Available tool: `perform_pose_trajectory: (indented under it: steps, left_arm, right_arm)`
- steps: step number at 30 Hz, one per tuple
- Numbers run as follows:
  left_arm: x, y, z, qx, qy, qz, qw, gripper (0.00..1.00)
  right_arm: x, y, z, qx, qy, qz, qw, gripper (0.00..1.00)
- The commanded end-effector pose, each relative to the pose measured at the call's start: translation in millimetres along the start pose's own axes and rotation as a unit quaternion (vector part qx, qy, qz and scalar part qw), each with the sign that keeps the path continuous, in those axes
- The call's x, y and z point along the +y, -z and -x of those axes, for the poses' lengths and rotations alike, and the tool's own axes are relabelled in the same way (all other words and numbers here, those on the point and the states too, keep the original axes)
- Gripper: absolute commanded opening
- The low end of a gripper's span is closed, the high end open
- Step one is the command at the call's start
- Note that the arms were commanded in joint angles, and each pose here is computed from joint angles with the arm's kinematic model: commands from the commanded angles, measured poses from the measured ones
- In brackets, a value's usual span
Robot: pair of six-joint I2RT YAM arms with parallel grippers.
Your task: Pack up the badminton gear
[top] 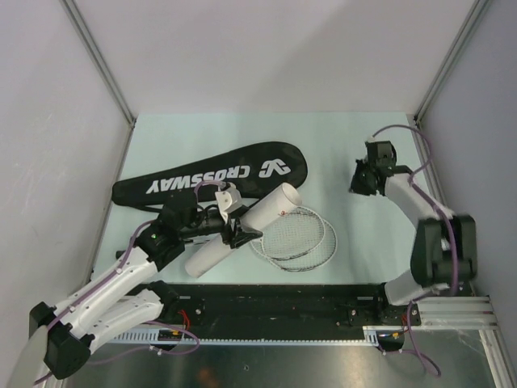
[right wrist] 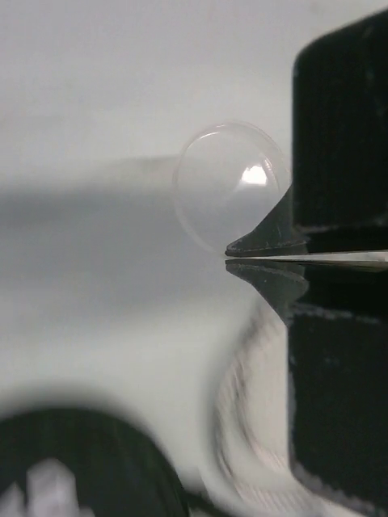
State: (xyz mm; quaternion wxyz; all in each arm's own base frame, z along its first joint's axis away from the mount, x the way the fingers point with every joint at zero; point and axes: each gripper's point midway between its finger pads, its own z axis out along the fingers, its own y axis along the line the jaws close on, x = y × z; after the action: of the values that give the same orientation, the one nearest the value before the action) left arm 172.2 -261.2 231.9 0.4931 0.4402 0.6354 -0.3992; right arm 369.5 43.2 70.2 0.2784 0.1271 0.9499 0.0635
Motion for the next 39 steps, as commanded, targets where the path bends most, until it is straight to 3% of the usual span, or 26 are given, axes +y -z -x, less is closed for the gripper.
perform_pose_trajectory:
  steps: [1,2,4,5,9,12,19,26,32,39]
  left_arm:
    - [-9,-3,20,-0.03,-0.04,-0.033,0.998,0.01]
    - [-12,-3,20,-0.03,-0.041,-0.042,0.998,0.0]
    - [-15,-3,19,-0.031,-0.045,-0.053,0.997,0.01]
    - [-18,-3,19,-0.031,-0.046,-0.06,0.997,0.0]
    - [-24,-2,17,-0.03,-0.047,-0.079,0.995,0.0]
    - [-30,-1,16,-0.031,-0.048,-0.095,0.994,0.0]
    - [-38,0,14,-0.032,-0.05,-0.115,0.992,0.0]
    - [-40,0,13,-0.032,-0.053,-0.119,0.991,0.01]
    - [-39,1,13,-0.033,-0.055,-0.114,0.991,0.0]
    - [-38,0,13,-0.032,-0.054,-0.112,0.992,0.0]
  right_arm:
    - [112,131,30,-0.098,0.057,0.268,0.957,0.0]
    - [136,174,21,-0.107,0.083,0.347,0.928,0.0]
    - [154,215,15,-0.124,0.108,0.409,0.897,0.0]
    - [166,248,5,-0.127,0.125,0.457,0.871,0.0]
    - [191,305,-22,-0.1,0.162,0.547,0.815,0.0]
    - [202,326,-42,-0.077,0.185,0.583,0.787,0.0]
    - [217,347,-71,-0.029,0.204,0.626,0.752,0.0]
    - [215,349,-84,0.001,0.212,0.636,0.742,0.0]
    - [204,343,-99,0.028,0.217,0.62,0.753,0.0]
    - [202,357,-105,0.037,0.217,0.634,0.742,0.0]
